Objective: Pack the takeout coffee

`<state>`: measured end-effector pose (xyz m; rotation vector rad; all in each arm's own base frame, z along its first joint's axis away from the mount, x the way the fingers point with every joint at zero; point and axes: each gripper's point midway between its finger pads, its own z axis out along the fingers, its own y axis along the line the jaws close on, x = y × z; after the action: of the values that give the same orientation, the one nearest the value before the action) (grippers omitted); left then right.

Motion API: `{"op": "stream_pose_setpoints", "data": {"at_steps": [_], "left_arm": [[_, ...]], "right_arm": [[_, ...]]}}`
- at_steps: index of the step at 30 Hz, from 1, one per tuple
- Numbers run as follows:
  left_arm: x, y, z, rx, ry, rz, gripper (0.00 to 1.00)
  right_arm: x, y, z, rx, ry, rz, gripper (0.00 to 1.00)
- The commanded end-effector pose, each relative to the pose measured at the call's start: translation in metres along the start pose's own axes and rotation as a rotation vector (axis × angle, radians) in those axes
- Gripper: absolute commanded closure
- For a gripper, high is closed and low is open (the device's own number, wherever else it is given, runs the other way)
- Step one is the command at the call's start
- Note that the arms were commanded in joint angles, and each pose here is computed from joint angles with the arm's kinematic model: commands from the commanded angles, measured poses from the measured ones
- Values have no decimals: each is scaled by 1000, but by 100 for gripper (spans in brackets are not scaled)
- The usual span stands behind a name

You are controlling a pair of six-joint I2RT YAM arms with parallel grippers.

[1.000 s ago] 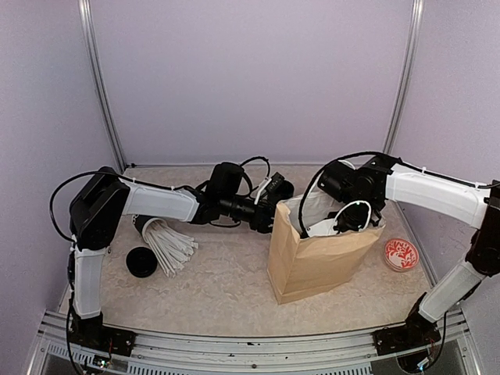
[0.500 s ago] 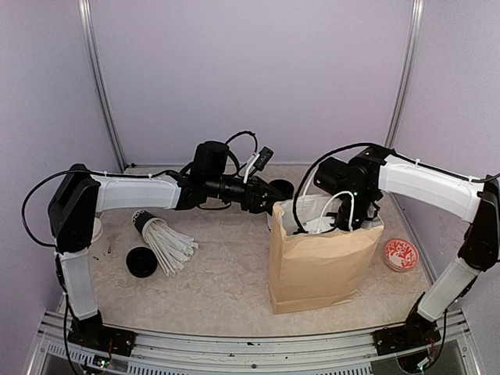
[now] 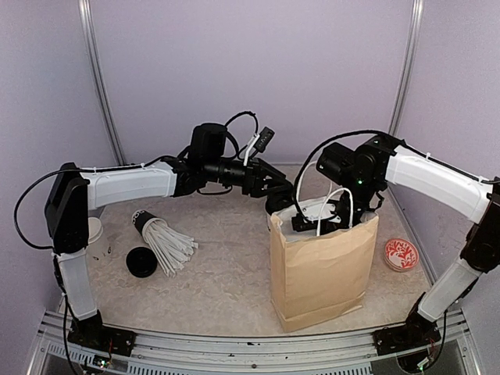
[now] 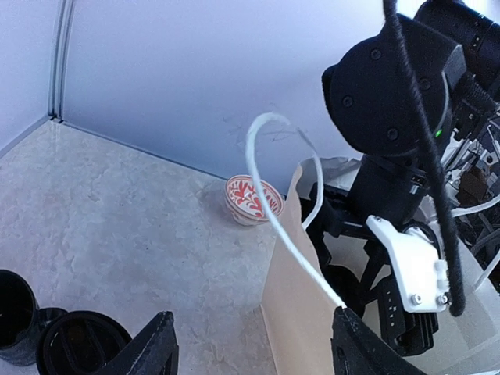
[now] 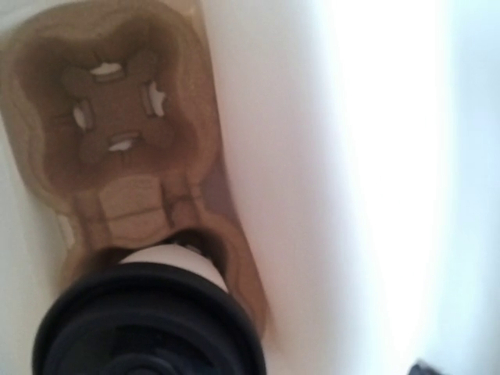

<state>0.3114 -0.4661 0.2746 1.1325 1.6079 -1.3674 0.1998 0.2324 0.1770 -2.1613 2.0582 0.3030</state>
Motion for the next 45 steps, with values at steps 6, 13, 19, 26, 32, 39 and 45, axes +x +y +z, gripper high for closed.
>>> {"op": "stream_pose_setpoints", "data": {"at_steps": [6,13,19,26,32,39,45], "left_arm": [[-30,-33,-1,157,-33,-5,33],[-38,-50,16,219,-33,-13,33],[-38,-40,43,220,-9,-81,40],[-40,-29,56,221,-1,-122,69],[-39,-30,61,237,8,-139,91],[-46,-23,58,166,-8,-100,100],[-59,-17,49,135,-39,-61,100]], "right_arm": [[1,6,-14,38,-36,-2,14],[4,4,-14,61,-26,-9,14],[1,1,-18,83,-35,-16,14],[1,-2,-27,120,-46,-20,15],[3,-4,-29,150,-46,-23,15],[-9,-11,-53,210,-93,-43,15],[-20,-13,-80,254,-144,-61,14]]}}
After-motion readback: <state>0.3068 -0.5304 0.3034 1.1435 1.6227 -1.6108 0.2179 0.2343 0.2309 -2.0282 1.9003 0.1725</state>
